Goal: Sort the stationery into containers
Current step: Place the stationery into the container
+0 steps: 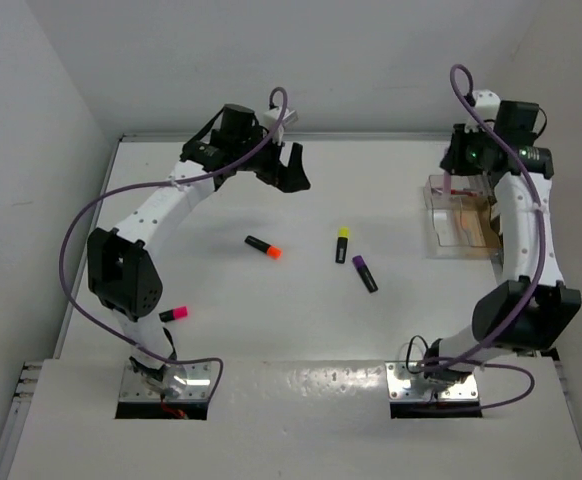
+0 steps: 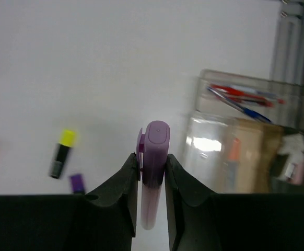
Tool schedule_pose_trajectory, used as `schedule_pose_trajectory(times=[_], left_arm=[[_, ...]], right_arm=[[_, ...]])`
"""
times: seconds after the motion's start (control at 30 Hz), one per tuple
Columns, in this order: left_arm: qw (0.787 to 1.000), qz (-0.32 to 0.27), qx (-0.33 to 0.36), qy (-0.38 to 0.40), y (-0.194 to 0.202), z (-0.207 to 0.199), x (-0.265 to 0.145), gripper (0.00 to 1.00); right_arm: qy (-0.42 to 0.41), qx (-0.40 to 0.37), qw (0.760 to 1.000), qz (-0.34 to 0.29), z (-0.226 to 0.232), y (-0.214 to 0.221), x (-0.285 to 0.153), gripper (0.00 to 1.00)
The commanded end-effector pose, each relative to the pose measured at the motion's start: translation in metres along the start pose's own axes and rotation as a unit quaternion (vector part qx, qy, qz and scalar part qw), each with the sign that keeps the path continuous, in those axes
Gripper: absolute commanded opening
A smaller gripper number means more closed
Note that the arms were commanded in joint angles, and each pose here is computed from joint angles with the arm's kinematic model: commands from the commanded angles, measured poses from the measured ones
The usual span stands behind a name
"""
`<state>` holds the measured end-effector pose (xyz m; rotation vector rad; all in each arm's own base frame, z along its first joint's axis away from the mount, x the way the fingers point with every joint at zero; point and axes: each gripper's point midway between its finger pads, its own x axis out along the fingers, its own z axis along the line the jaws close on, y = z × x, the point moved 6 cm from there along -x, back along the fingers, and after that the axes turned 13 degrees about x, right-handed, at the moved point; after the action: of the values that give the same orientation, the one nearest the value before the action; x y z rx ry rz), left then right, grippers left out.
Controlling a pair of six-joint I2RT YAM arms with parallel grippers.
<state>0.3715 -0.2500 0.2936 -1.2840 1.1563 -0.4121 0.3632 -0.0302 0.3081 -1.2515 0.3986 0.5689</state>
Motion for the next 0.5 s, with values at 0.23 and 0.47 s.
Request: schedule_pose_trajectory(times=[0.23, 0.47], left_arm=[[0.999, 0.042, 0.030, -0.003, 0.026, 0.019, -0.017, 1.00], [0.996, 0.052, 0.013, -0.074, 0.036, 0.038, -0.019, 1.00]], right_arm=[[0.141, -0.119, 0.968, 0.171, -0.137, 0.054, 0.022, 0.00], [0.154, -0.102, 0.965, 0.186, -0.173, 0.075, 0.051, 0.00]])
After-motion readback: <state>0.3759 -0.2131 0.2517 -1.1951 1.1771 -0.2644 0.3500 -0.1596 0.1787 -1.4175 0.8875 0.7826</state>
